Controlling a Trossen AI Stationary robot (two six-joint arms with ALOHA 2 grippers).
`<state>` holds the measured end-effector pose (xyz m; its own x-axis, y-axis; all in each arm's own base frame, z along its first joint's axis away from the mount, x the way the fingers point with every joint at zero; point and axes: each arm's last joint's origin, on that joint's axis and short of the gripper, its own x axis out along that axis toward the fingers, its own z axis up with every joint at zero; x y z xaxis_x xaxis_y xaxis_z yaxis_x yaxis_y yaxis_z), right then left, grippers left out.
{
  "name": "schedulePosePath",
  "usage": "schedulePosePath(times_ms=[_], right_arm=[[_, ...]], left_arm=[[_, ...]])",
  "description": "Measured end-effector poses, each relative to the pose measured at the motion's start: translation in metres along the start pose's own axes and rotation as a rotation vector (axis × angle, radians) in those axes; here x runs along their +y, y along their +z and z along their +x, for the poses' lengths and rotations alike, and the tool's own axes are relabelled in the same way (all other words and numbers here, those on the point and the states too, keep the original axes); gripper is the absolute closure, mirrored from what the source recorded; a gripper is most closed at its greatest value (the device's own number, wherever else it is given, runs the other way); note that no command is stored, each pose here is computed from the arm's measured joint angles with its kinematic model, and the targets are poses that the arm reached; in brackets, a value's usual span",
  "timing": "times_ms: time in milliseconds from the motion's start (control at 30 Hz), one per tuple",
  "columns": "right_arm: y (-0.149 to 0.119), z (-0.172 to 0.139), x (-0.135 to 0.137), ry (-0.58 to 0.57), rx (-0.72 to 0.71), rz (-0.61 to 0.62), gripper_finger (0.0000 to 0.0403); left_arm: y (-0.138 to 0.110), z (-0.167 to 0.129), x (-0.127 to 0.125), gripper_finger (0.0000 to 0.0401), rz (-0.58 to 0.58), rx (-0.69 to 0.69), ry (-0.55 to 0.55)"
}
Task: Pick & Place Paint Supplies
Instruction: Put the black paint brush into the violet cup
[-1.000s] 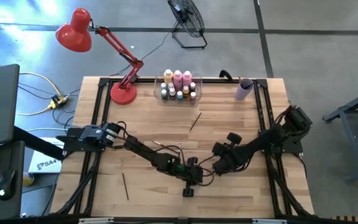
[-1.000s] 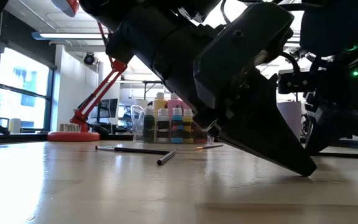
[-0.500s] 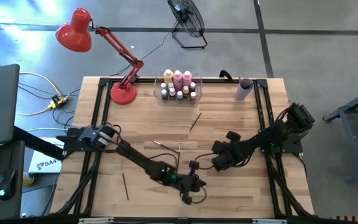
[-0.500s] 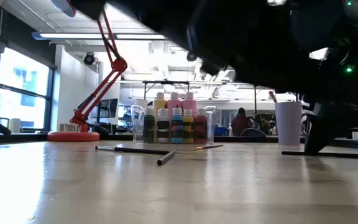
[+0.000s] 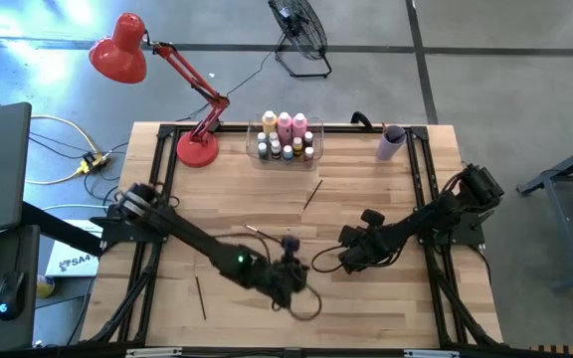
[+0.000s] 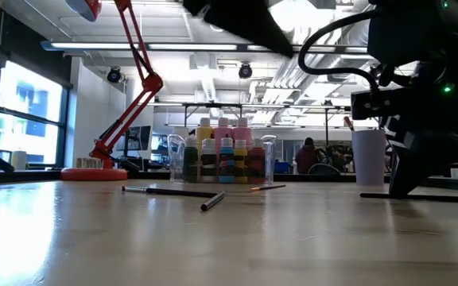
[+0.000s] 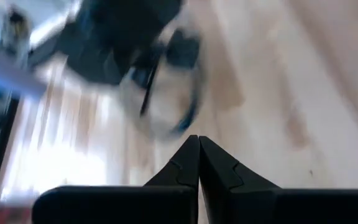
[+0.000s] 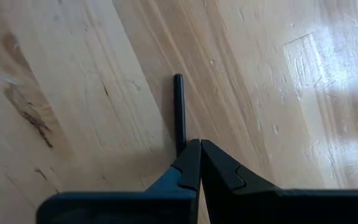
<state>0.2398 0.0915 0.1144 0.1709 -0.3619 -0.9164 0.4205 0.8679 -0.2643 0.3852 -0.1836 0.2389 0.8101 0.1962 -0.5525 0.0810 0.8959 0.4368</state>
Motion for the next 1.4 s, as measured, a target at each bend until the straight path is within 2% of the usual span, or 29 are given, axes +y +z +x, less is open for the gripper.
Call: schedulePosePath(times_ms=[200,500,733,1000,1200,1400], right_arm=[[0.000,0.000,0.000,0.001,-0.005,-0.025,0.0401],[0.003,-0.011,-0.004,0.050,-0.031,-0.009,0.0401],[0.008,-0.027,-0.008,0.110,-0.099,0.000,0.0401],[0.011,-0.030,-0.008,0.124,-0.128,-0.001,0.0401],[0.012,-0.029,-0.008,0.118,-0.136,-0.001,0.0401],[0.016,-0.027,-0.012,0.105,-0.139,0.014,0.0401]], left_arm=[[-0.027,0.002,0.025,0.0401,-0.094,0.102,0.021],[-0.078,0.011,0.048,0.0401,-0.203,0.112,0.052],[-0.101,-0.017,0.072,0.0401,-0.248,0.074,0.084],[-0.129,-0.053,0.101,0.0401,-0.289,0.031,0.112],[-0.155,-0.074,0.109,0.0401,-0.302,-0.014,0.125],[-0.157,-0.086,0.112,0.0401,-0.327,-0.080,0.116]])
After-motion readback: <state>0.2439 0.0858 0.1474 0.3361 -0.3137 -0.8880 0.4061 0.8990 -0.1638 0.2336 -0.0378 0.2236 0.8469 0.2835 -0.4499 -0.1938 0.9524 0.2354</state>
